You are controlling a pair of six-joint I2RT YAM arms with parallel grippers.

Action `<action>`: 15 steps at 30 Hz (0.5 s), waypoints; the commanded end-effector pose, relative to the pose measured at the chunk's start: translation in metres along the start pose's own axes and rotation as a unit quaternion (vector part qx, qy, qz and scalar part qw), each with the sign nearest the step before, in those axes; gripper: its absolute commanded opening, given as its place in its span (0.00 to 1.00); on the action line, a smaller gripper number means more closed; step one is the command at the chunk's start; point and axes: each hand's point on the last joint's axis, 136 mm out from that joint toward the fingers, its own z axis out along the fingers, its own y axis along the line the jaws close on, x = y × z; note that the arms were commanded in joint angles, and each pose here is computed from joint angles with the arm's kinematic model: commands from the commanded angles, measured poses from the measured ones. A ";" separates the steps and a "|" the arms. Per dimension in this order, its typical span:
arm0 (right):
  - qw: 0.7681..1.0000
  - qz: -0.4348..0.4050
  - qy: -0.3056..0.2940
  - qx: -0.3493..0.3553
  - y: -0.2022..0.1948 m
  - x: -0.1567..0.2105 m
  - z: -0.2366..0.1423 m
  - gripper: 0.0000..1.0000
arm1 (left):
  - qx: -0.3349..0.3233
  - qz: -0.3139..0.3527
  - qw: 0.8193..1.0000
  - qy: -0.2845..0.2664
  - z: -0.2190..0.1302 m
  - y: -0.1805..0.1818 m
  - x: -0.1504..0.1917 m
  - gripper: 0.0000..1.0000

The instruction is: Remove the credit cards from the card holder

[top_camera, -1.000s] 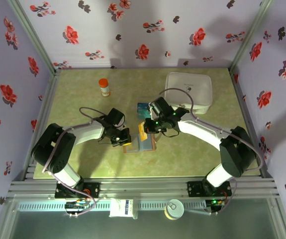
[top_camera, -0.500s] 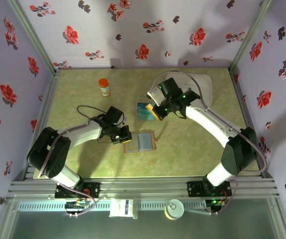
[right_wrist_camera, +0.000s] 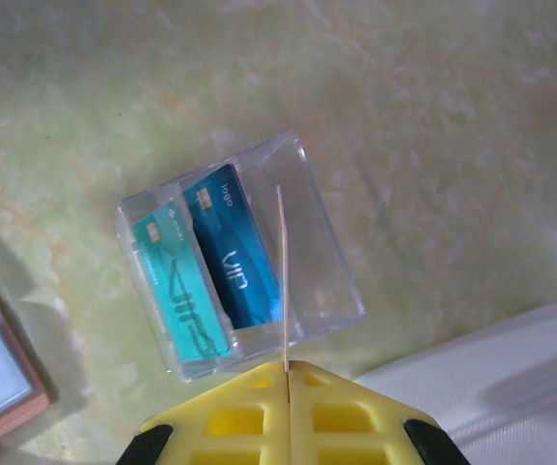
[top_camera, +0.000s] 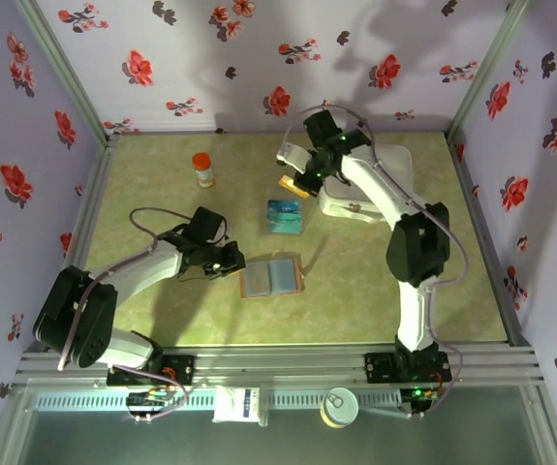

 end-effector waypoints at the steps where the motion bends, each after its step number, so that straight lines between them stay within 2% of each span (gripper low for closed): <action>1: 0.999 -0.025 0.013 -0.044 0.001 0.003 0.010 0.00 | -0.019 0.000 1.000 0.005 -0.002 0.013 0.006 0.08; 9: 0.996 -0.047 0.036 -0.073 -0.011 0.004 0.045 0.00 | -0.024 -0.014 1.000 0.009 0.005 0.022 0.009 0.08; 15: 0.995 -0.045 0.041 -0.076 -0.011 0.007 0.052 0.02 | -0.027 -0.019 0.999 0.011 0.005 0.027 0.010 0.08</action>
